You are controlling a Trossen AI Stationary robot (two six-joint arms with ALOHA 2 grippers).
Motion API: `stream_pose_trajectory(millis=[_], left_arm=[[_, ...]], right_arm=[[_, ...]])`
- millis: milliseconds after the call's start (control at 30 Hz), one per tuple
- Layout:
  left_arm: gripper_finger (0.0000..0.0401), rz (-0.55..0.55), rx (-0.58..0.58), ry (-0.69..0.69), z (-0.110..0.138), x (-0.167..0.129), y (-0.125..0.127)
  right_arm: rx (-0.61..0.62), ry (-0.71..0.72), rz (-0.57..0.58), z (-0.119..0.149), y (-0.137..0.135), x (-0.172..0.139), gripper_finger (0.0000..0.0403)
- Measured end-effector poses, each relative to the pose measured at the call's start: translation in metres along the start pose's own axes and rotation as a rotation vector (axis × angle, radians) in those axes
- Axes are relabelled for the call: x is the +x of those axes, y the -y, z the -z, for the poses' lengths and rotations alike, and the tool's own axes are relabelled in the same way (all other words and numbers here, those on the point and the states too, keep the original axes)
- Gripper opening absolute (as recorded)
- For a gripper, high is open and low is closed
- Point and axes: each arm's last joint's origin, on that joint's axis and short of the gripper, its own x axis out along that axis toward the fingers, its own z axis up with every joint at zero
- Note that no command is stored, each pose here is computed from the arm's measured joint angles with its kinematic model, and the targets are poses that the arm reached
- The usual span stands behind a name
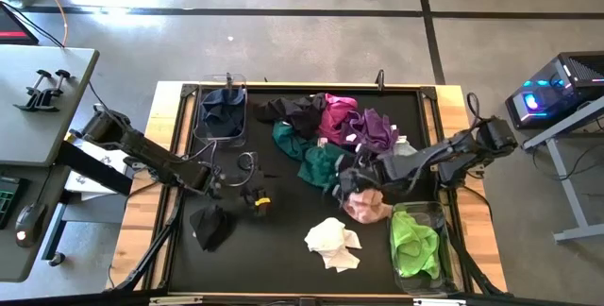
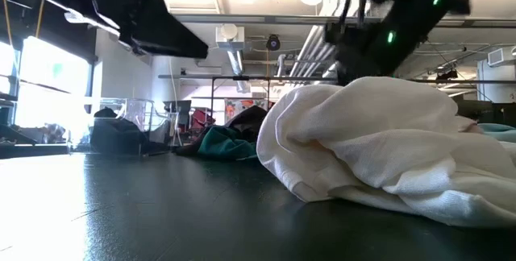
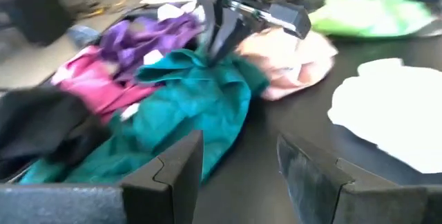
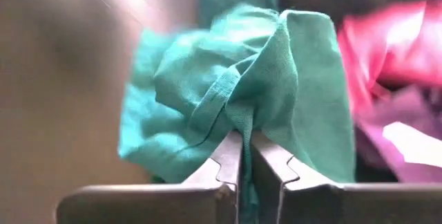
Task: Sort towels by color in basket
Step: Put the dark green towel into the top transparent bin
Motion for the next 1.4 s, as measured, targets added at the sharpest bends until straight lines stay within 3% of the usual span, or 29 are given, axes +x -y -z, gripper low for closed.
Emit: stream_pose_trajectory(millis=[200,333,467,567,767,867,967,1033,1200,1400], left_arm=[[0.0175,0.090,0.162,0.157,-0.011,0.009,0.004],[0.0175,0.125,0.392,0.286,-0.013,0.020,0.014],[0.0176,0.157,0.693,0.343,-0.010,0.037,0.026],[0.0185,0.146,0.811,0.352,-0.009,0.052,0.034],[0.0233,0.022,0.880,0.293,-0.014,0.082,0.038],[0.0259,-0.096,0.935,0.216,-0.013,0.093,0.036],[0.0272,-0.251,0.915,0.108,-0.009,0.101,0.030],[0.0272,-0.283,0.889,0.061,-0.005,0.103,0.026],[0.0242,-0.202,0.758,0.057,0.001,0.107,0.023],[0.0143,-0.100,0.635,0.087,0.003,0.108,0.025]], right_arm=[[-0.036,0.170,0.006,-0.006,-0.031,-0.039,0.0010],[-0.005,0.247,0.008,-0.013,-0.036,-0.043,0.0004],[0.008,0.268,-0.046,-0.022,-0.035,-0.038,0.0006],[0.000,0.269,-0.088,-0.027,-0.032,-0.034,0.0006],[0.002,0.289,-0.196,-0.032,-0.029,-0.029,0.0005],[-0.014,0.328,-0.272,-0.031,-0.032,-0.028,0.0005],[0.000,0.355,-0.334,-0.029,-0.033,-0.027,0.0005],[0.007,0.366,-0.354,-0.030,-0.033,-0.028,0.0005],[0.020,0.386,-0.378,-0.032,-0.034,-0.029,0.0005],[0.022,0.391,-0.394,-0.032,-0.035,-0.029,0.0005]])
